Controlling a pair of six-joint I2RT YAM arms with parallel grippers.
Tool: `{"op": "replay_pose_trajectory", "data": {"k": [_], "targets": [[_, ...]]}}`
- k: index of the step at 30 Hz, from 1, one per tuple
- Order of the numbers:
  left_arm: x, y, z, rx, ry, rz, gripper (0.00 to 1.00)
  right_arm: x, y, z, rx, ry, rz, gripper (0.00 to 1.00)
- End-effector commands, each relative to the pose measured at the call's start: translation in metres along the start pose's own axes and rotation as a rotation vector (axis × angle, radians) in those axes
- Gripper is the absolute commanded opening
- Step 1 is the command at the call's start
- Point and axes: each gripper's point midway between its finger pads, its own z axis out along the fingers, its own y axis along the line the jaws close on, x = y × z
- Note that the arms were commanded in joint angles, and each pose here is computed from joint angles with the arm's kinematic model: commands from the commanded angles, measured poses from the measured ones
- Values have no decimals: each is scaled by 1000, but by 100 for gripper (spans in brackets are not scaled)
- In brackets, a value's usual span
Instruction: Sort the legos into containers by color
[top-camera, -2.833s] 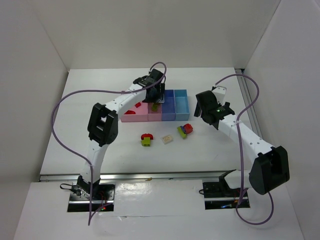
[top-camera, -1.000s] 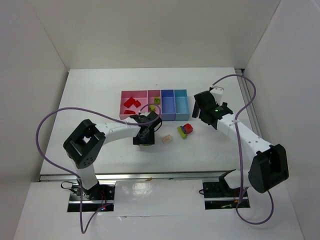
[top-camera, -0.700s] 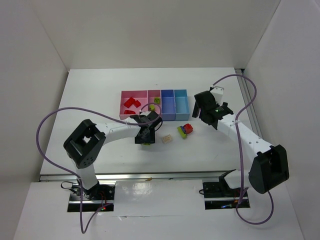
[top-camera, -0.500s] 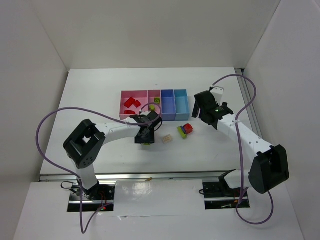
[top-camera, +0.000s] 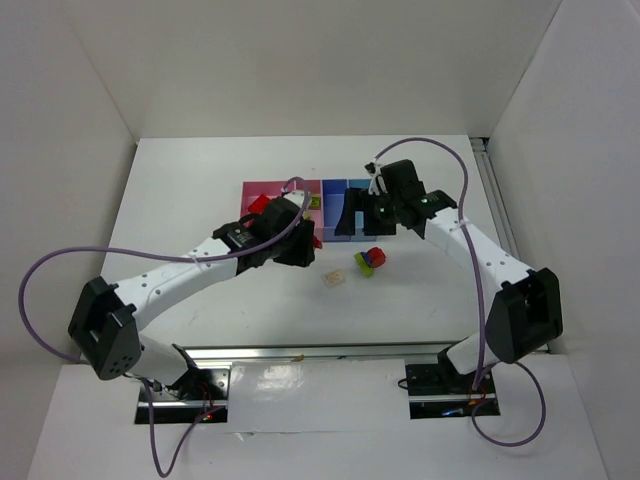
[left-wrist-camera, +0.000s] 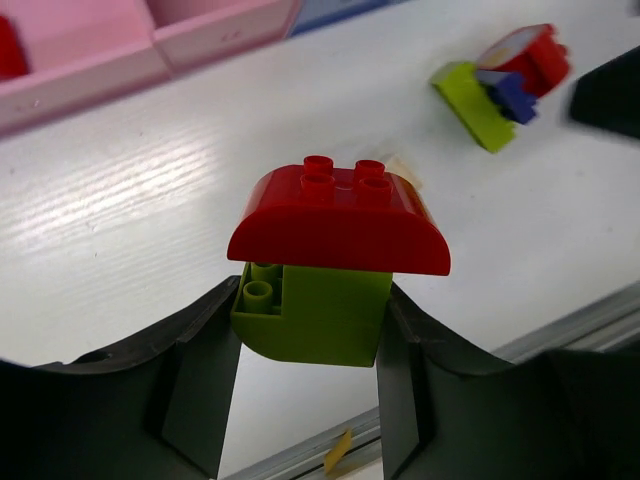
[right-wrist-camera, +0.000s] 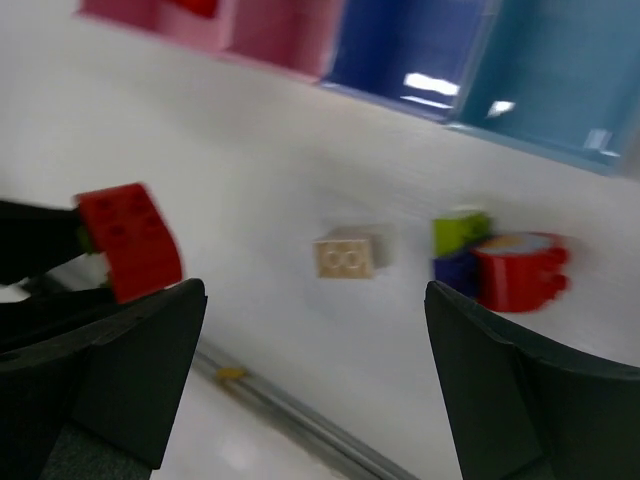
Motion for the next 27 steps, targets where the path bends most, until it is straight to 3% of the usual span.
{"op": "replay_pose_trajectory", "data": {"k": [1,6,14,21,24,27], "targets": [[-5,-15,-4,107,-24,88,28,1,74,-14,-409,75,-49,97],[-17,-22,-14,153,-57,103,27,6,100,-19,-580,107,-54,97],[-21,-26,-14,165,-72,73,23,19,104,-4,-594,180,-14,97],[-27,-28,-18,173,-88,71,21,22,109,2,-624,188,-3,77],[-29,-29,-21,177,-96,71,21,19,112,5,-654,187,-3,59],[-29,-29,-21,177,-96,71,21,21,118,3,-702,203,7,58]]}}
